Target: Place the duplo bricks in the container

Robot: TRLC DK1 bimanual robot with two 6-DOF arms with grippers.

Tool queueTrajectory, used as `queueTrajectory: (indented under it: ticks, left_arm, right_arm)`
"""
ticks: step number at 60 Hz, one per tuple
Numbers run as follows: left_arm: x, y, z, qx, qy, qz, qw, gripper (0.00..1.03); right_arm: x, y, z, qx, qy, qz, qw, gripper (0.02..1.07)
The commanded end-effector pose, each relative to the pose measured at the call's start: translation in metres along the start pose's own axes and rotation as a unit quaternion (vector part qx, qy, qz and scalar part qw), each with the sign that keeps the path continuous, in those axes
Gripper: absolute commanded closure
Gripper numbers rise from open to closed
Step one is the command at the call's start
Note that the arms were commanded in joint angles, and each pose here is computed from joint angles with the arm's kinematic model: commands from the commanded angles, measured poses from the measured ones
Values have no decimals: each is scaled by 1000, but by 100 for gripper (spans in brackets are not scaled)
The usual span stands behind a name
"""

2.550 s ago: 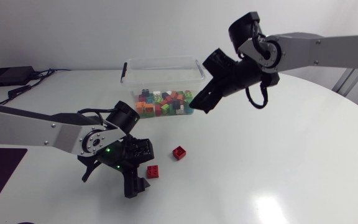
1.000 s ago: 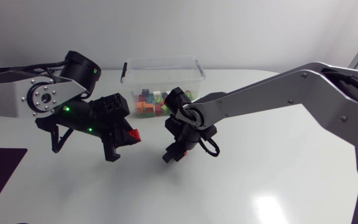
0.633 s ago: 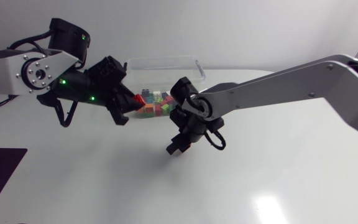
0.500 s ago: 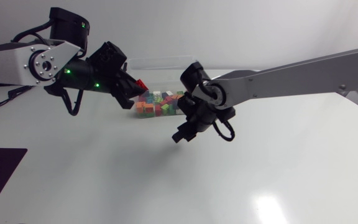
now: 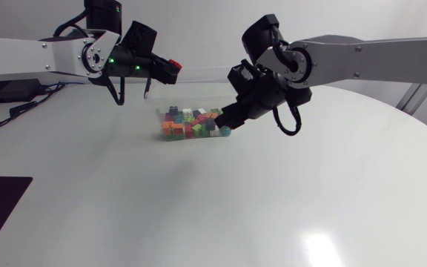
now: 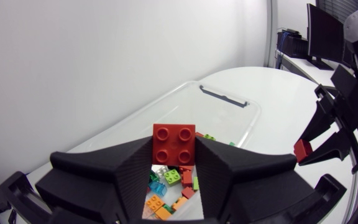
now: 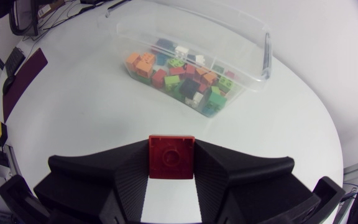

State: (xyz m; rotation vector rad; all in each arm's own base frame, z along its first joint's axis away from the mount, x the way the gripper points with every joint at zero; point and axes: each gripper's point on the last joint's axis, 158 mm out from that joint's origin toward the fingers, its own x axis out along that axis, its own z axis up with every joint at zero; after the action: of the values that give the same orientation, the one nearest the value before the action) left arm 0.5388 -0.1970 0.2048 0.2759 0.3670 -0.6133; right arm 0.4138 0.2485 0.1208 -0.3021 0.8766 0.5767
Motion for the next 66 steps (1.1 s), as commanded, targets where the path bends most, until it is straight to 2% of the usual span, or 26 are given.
queueTrajectory:
  ticks: [1, 4, 6, 7, 11, 12, 24, 37, 44, 56, 66]
  left_arm:
    - [12, 12, 13, -19, -22, 21, 999, 69]
    - [19, 18, 15, -21, -28, 36, 999, 65]
    - [26, 22, 16, -23, -31, 50, 998, 58]
    - [29, 25, 17, -23, -33, 59, 997, 52]
    - [38, 40, 15, -25, -32, 101, 994, 8]
    - [40, 40, 15, -24, -32, 103, 994, 4]
    - [34, 43, 16, -23, -31, 132, 990, 4]
    - [-26, 70, 26, -55, -34, 165, 984, 4]
    - [-56, 72, 32, -59, -41, 165, 984, 4]
    - [-102, 57, 30, -61, -57, 151, 985, 4]
    - [-125, 41, 23, -67, -78, 146, 984, 4]
  right_arm:
    - [-12, -3, 17, 4, -23, 0, 1000, 75]
    - [-14, -3, 23, 3, -29, 0, 1000, 75]
    - [-16, -3, 27, 1, -36, -2, 999, 75]
    - [-17, -3, 28, 1, -37, -2, 999, 75]
    - [-21, -4, 38, -5, -54, -5, 999, 75]
    - [-22, -6, 40, -5, -58, -6, 998, 75]
    - [-31, -16, 76, -9, -109, -19, 994, 75]
    - [-17, -32, 106, -17, -147, -29, 989, 75]
    - [-9, -40, 118, -20, -160, -34, 986, 75]
    - [3, -46, 141, -24, -197, -38, 979, 74]
    - [14, -39, 156, -38, -223, -39, 973, 74]
